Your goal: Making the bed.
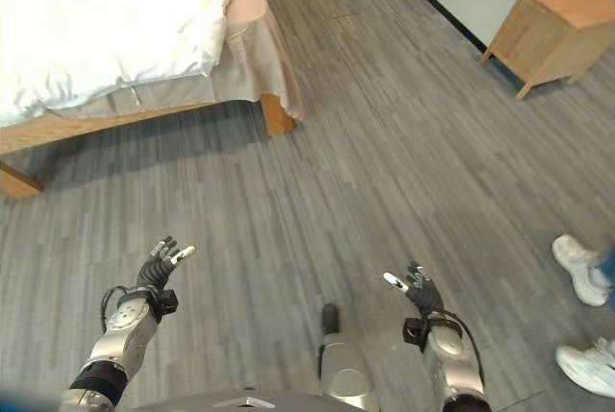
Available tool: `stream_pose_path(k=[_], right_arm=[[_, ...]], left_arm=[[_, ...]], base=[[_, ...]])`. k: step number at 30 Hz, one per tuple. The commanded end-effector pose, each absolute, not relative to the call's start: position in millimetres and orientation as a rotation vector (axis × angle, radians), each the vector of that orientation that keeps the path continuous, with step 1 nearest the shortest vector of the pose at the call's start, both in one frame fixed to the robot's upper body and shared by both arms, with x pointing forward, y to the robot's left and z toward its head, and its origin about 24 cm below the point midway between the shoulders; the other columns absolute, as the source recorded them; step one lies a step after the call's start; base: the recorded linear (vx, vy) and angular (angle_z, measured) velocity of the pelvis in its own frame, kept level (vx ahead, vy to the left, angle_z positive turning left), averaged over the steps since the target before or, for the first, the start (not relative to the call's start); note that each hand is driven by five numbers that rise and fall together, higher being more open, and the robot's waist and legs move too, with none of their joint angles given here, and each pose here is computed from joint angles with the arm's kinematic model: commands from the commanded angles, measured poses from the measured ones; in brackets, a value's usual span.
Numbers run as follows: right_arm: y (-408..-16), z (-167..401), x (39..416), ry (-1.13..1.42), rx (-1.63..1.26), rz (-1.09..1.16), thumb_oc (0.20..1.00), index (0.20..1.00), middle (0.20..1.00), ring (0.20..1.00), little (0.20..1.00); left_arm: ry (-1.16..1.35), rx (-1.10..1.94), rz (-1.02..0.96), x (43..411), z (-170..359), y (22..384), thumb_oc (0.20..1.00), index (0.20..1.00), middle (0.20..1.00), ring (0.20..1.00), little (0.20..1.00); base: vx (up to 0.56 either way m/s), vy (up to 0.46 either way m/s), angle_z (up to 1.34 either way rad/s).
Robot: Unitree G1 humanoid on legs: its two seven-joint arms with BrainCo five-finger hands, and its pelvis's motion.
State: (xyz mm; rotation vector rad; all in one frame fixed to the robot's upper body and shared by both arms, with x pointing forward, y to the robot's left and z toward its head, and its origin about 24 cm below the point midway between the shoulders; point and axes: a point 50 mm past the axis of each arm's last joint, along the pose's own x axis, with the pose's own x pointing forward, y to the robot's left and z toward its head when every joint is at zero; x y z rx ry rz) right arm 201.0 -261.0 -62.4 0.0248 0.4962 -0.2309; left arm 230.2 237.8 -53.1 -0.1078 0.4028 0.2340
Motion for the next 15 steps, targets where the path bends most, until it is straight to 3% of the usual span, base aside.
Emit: stream_pose_path(k=[1,6,8,15], right_arm=[[-292.9,-17.1,221.9,0.306,-0.05,-0.271,1.0,1.0,1.0,1.0,1.0],[-302.3,1.9,237.5,0.235,-0.068,-0.284,1.0,1.0,1.0,1.0,1.0],[-296.7,5.9,245.9,0.221,-0.109,-0.24,1.0,1.0,1.0,1.0,1.0],[-253.9,-2.9,253.7,0.228,-0.074,-0.077,1.0,1.0,1.0,1.0,1.0]], left_arm=[[0.209,-0.086,0.178,263.0,-10.4,240.1,1.0,1.0,1.0,1.0,1.0],[0.23,-0.102,0.155,263.7,-16.9,232.4,1.0,1.0,1.0,1.0,1.0],[0.233,-0.072,0.143,259.8,-17.8,234.5,1.0,1.0,1.0,1.0,1.0],[0.205,-0.039,0.165,248.2,-10.5,248.3,1.0,1.0,1.0,1.0,1.0]], base=[[0.31,-0.255,0.12],[0.7,-0.199,0.25],[0.87,-0.098,-0.31],[0.53,0.008,-0.14]])
